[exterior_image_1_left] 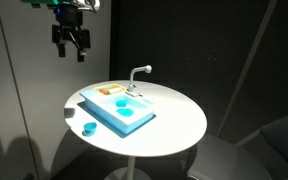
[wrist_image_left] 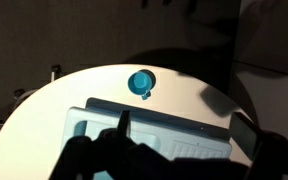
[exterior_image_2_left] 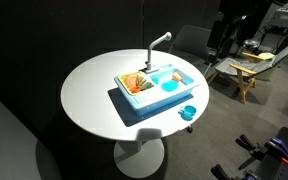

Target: Remove the bottle from the sink and put it on the dish rack

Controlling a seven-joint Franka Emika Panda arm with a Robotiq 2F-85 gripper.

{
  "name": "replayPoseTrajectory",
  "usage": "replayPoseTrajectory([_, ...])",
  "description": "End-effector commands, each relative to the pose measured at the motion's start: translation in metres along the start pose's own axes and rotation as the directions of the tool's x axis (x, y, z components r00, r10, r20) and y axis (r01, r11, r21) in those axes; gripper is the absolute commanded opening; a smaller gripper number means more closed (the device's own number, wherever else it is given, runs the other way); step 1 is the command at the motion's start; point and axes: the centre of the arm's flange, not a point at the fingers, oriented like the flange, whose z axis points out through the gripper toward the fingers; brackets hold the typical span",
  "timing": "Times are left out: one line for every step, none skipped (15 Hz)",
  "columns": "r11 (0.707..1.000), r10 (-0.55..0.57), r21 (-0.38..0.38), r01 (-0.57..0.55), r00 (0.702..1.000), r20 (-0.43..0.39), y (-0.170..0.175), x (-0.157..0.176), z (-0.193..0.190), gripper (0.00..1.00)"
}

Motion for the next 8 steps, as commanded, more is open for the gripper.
replayPoseTrajectory([0.999, 0.042, 0.024, -0.042, 0.999, -0.019, 0.015, -0.032, -0.008, 1.00])
replayPoseTrajectory([0.998, 0.050, 0.027, -0.049, 0.999, -0.022, 0.018, -0.036, -0.008, 1.00])
replayPoseTrajectory([0.998, 0.057, 0.032, -0.056, 0.998, -0.024, 0.022, -0.041, -0.008, 1.00])
replayPoseTrajectory([0.997, 0.066, 0.037, -0.065, 0.998, -0.025, 0.025, -0.046, -0.008, 1.00])
replayPoseTrajectory([0.996, 0.074, 0.041, -0.073, 0.997, -0.027, 0.029, -0.049, -0.008, 1.00])
replayPoseTrajectory([0.996, 0.082, 0.045, -0.081, 0.996, -0.029, 0.032, -0.053, -0.008, 1.00])
replayPoseTrajectory([0.995, 0.089, 0.050, -0.088, 0.996, -0.030, 0.034, -0.056, -0.008, 1.00])
replayPoseTrajectory([0.994, 0.096, 0.054, -0.095, 0.995, -0.031, 0.036, -0.059, -0.007, 1.00])
